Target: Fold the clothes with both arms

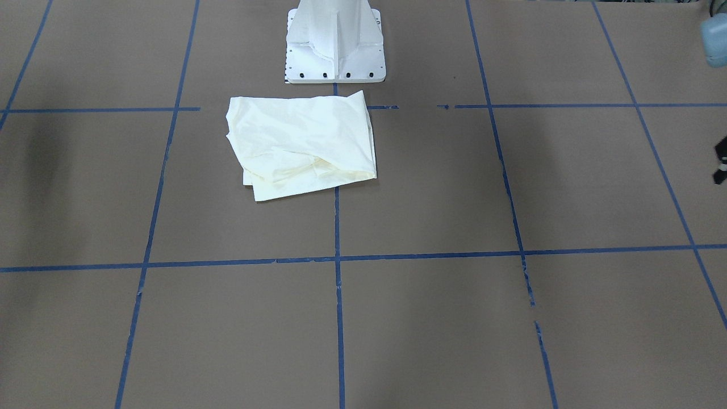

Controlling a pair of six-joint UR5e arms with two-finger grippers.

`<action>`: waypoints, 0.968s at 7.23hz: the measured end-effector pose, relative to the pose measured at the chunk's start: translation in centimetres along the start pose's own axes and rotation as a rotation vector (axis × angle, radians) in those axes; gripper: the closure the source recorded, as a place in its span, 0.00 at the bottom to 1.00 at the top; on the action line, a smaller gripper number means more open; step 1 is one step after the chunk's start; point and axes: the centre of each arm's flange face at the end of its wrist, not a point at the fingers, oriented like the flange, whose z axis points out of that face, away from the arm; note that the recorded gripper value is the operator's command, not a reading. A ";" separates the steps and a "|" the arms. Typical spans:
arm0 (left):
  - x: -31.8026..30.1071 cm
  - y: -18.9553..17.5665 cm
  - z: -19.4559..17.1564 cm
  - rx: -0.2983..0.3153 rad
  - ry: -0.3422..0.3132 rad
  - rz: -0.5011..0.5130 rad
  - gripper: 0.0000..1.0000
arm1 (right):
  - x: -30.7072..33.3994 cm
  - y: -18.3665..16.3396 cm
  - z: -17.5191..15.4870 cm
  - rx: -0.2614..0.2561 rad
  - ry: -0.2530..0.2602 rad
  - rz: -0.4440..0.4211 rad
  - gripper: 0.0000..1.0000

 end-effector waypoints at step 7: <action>-10.0 10.2 1.7 -0.087 0.062 -0.188 0.00 | 6.8 -0.5 -0.5 -0.097 -0.050 -0.097 0.00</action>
